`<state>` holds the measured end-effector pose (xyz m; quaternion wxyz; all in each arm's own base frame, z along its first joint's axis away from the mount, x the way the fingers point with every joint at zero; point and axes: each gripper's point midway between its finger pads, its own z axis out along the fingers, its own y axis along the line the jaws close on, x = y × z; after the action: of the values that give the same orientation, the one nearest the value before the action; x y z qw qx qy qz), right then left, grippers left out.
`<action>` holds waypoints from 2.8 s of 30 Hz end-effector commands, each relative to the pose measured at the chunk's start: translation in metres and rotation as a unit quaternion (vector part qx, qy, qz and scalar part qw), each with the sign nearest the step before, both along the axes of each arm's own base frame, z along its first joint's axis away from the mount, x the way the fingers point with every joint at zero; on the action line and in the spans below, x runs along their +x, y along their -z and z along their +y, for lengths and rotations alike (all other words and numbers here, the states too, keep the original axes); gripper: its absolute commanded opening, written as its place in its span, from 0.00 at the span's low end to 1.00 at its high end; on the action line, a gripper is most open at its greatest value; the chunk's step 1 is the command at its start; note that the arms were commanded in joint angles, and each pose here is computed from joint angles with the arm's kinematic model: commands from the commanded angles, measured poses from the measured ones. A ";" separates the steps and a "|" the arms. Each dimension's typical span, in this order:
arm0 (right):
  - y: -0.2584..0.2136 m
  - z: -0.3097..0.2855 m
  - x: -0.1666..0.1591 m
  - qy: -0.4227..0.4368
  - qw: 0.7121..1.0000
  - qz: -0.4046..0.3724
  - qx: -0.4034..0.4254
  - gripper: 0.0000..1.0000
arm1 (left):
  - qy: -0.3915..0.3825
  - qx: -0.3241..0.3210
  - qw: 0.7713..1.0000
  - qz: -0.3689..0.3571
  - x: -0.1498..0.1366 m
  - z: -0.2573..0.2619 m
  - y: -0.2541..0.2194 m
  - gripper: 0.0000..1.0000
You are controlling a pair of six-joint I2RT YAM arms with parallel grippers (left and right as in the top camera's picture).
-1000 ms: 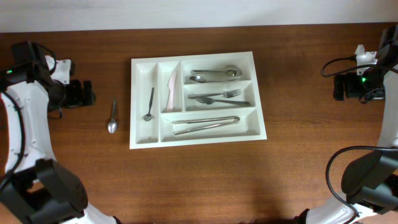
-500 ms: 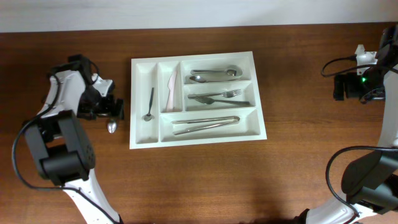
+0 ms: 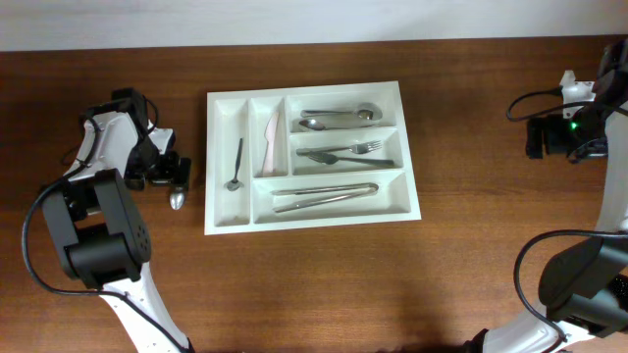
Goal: Pack container
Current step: 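Withdraw the left gripper to the remaining spoon left of the tray, then lower the left gripper over the remaining metal spoon handle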
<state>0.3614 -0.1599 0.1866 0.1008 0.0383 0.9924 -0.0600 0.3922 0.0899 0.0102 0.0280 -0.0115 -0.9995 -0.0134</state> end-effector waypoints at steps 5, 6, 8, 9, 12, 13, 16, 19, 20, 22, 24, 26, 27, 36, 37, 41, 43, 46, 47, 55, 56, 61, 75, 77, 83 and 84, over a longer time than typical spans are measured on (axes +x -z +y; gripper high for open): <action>0.001 -0.001 -0.001 -0.002 1.000 0.004 -0.004 0.99 | -0.008 0.008 1.000 -0.013 0.006 0.004 0.002 0.99; 0.001 -0.001 -0.001 -0.002 1.000 0.004 -0.003 0.99 | -0.008 0.009 1.000 -0.015 0.007 0.004 0.002 0.99; 0.001 -0.001 -0.001 -0.002 1.000 0.004 -0.004 0.99 | -0.008 0.009 1.000 -0.017 0.008 0.005 0.002 0.99; 0.001 -0.001 -0.001 -0.002 1.000 0.004 -0.003 0.99 | -0.007 0.009 1.000 -0.018 0.009 0.005 0.003 0.99; 0.001 -0.001 -0.001 -0.002 1.000 0.004 -0.004 0.99 | 0.011 0.006 1.000 -0.020 0.010 0.003 0.003 0.99; 0.001 -0.001 -0.001 -0.002 1.000 0.004 -0.004 0.99 | 0.017 0.006 1.000 -0.020 0.010 0.002 0.003 0.99; 0.001 -0.001 -0.001 -0.002 1.000 0.004 -0.003 0.99 | 0.020 0.008 1.000 -0.020 0.011 0.000 0.003 0.99; 0.001 -0.001 -0.001 -0.002 1.000 0.004 -0.003 0.99 | 0.026 0.008 0.999 -0.021 0.013 -0.005 0.003 0.99; 0.001 -0.001 -0.001 -0.002 1.000 0.004 -0.004 0.99 | 0.029 0.009 0.999 -0.020 0.013 -0.006 0.003 0.99; 0.001 -0.001 -0.001 -0.002 1.000 0.004 -0.004 0.99 | 0.033 0.009 0.999 -0.020 0.014 -0.010 0.003 0.99; 0.001 -0.001 -0.001 -0.002 1.000 0.004 -0.003 0.99 | 0.035 0.009 0.999 -0.021 0.014 -0.011 0.003 0.99; 0.001 -0.001 -0.001 -0.002 1.000 0.004 -0.004 0.99 | 0.033 0.010 0.999 -0.022 0.015 -0.012 0.003 0.99; 0.001 -0.001 -0.001 -0.002 1.000 0.004 -0.003 0.99 | 0.030 0.010 0.999 -0.022 0.015 -0.012 0.003 0.99; 0.001 -0.001 -0.001 -0.002 1.000 0.004 -0.004 0.99 | 0.020 0.010 1.000 -0.022 0.015 -0.011 0.003 0.99; 0.001 -0.001 -0.001 -0.002 1.000 0.004 -0.003 0.99 | 0.019 0.010 1.000 -0.022 0.014 -0.011 0.003 0.99; 0.001 -0.001 -0.001 -0.002 1.000 0.004 -0.004 0.99 | 0.019 0.010 1.000 -0.022 0.014 -0.011 0.003 0.99; 0.001 -0.002 -0.001 -0.002 1.000 0.004 -0.004 0.99 | 0.019 0.010 1.000 -0.022 0.015 -0.011 0.003 0.99; 0.001 -0.001 -0.001 -0.002 1.000 0.004 -0.004 0.99 | 0.019 0.010 1.000 -0.022 0.015 -0.011 0.003 0.99; 0.001 -0.001 -0.001 -0.002 1.000 0.004 -0.003 0.99 | 0.019 0.010 1.000 -0.022 0.015 -0.011 0.003 0.99; 0.001 -0.001 -0.001 -0.002 1.000 0.004 -0.003 0.99 | 0.019 0.010 1.000 -0.022 0.014 -0.011 0.003 0.99; 0.001 -0.001 -0.001 -0.002 1.000 0.004 -0.003 0.99 | 0.019 0.010 1.000 -0.022 0.014 -0.011 0.003 0.99; 0.001 -0.001 -0.001 -0.002 1.000 0.004 -0.004 0.99 | 0.019 0.010 1.000 -0.022 0.014 -0.011 0.004 0.99; 0.001 -0.001 -0.001 -0.002 1.000 0.004 -0.004 0.99 | 0.019 0.008 1.000 -0.015 0.009 -0.011 0.010 0.99; 0.001 -0.001 -0.001 -0.002 1.000 0.004 -0.003 0.99 | 0.019 0.009 1.000 -0.015 0.009 -0.011 0.010 0.99; 0.001 -0.001 -0.001 -0.002 1.000 0.004 -0.004 0.99 | 0.019 0.008 1.000 -0.015 0.009 -0.011 0.010 0.99; 0.001 -0.001 -0.001 -0.002 1.000 0.004 -0.004 0.99 | 0.019 0.008 1.000 -0.014 0.009 -0.011 0.010 0.99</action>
<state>0.3614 -0.1600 0.1866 0.1007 0.0386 0.9923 -0.0602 0.4049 0.0763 0.0051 0.0059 -0.0365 -0.9991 -0.0203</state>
